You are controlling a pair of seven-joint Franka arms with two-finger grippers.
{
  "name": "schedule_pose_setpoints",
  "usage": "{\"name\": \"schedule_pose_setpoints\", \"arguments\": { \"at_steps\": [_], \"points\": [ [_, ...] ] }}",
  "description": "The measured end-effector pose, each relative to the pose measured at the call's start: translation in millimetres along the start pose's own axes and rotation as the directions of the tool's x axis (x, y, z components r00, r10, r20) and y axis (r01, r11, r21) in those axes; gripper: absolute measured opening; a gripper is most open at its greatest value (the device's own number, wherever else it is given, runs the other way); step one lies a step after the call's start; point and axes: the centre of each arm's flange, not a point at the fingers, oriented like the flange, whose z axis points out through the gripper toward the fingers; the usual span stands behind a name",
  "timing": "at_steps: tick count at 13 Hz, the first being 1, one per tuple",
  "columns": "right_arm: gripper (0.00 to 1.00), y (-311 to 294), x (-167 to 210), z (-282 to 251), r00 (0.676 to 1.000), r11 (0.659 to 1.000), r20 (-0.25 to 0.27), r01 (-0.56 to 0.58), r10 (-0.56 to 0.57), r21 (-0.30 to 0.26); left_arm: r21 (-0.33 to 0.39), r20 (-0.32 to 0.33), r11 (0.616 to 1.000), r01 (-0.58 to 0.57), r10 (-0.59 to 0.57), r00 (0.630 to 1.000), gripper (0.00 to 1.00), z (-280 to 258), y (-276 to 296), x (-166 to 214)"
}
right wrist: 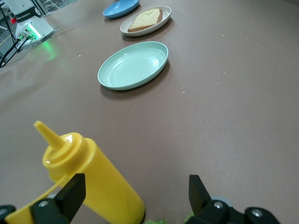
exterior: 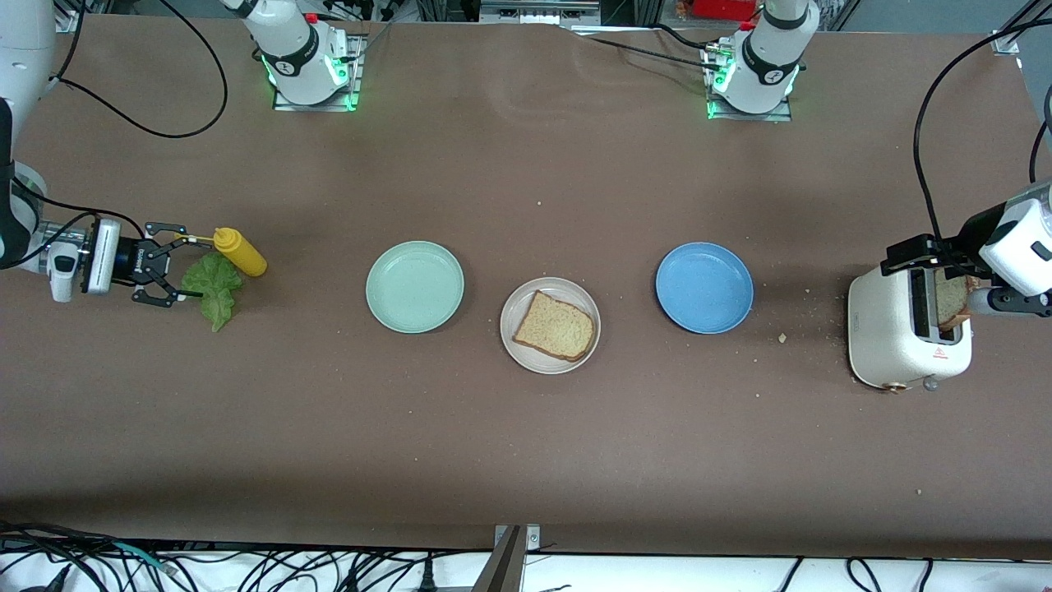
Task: Make sandwich in beige plate with both arms
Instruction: 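Lower the bottle with the right gripper onto the table and release, then lower the right gripper onto the lettuce leaf and grasp it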
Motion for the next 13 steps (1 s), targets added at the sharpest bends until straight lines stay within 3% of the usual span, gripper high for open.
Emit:
{"name": "schedule_pose_setpoints", "arguments": {
  "at_steps": [4,7,11,13],
  "points": [
    [0.98,5.9,8.8,-20.2,0.986,0.99,0.089,-0.14,0.139,-0.002,0.0,0.0,1.0,0.0,0.0,1.0,1.0,0.0,0.0,0.0],
    [0.98,3.9,4.6,-46.2,0.944,0.958,0.162,-0.285,0.288,-0.042,0.0,0.0,1.0,0.0,0.0,1.0,1.0,0.0,0.0,0.0],
    [0.98,8.0,7.2,-62.8,0.832,0.873,0.266,-0.464,0.487,-0.149,0.0,0.0,1.0,0.0,0.0,1.0,1.0,0.0,0.1,0.0],
    [0.98,12.3,13.7,-66.1,0.741,0.799,0.299,-0.556,0.601,-0.23,0.0,0.0,1.0,0.0,0.0,1.0,1.0,0.0,0.1,0.0]
  ]
}}
